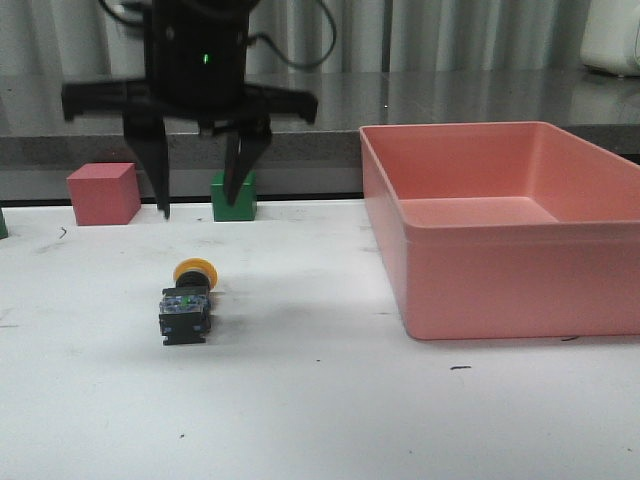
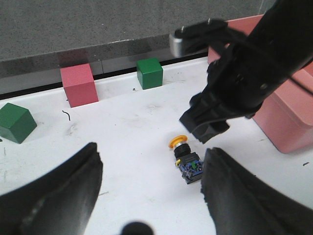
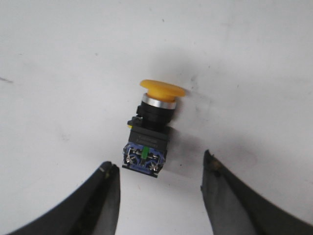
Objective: Place and stand button with both arms
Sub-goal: 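Carry the button toward the left arm and release it on the table, then withdraw the right gripper upward away from the button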
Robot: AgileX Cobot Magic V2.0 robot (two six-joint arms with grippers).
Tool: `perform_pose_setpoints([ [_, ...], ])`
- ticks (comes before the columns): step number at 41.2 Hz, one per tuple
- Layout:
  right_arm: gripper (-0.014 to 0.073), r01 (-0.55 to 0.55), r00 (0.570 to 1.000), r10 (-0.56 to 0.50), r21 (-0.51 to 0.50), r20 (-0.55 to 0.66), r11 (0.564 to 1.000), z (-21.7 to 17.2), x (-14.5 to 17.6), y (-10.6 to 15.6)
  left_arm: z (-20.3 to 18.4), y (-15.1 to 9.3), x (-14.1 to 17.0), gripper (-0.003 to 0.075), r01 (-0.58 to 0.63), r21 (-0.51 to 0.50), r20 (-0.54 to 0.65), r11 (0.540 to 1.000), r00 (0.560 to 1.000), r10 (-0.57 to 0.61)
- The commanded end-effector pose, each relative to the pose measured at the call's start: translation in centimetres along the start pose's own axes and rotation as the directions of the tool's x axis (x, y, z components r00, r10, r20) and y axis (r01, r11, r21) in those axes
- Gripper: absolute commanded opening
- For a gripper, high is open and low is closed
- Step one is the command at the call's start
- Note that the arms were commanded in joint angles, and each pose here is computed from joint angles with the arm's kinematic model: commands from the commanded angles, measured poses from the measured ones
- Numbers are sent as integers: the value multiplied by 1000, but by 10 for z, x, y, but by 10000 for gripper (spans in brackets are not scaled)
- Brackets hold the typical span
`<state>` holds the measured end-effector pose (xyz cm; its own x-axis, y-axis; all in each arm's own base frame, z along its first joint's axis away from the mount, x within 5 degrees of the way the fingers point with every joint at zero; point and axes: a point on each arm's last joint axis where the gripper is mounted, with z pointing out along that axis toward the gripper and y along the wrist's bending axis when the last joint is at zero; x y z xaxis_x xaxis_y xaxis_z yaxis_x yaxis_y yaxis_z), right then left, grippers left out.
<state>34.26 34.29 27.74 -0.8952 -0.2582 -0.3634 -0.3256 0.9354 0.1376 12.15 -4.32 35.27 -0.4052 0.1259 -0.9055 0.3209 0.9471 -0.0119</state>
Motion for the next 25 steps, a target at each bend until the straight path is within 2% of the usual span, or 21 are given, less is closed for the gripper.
perform_pose_setpoints([
  [1, 408, 109, 987, -106, -18, 120, 994, -86, -3, -9, -6, -2, -18, 441, 2, 18, 112, 1000, 994, -4],
  [5, 408, 174, 974, -171, -11, 149, 985, -117, 0, -19, -6, -2, -18, 441, 2, 18, 112, 1000, 994, -4],
  [14, 408, 241, 955, -226, -60, 190, 969, -165, 9, -54, -6, -2, -18, 441, 2, 18, 112, 1000, 994, -4],
  [25, 402, 251, 931, -237, -18, 277, 968, -201, 43, -95, -6, -2, -18, 441, 2, 18, 112, 1000, 994, -4],
])
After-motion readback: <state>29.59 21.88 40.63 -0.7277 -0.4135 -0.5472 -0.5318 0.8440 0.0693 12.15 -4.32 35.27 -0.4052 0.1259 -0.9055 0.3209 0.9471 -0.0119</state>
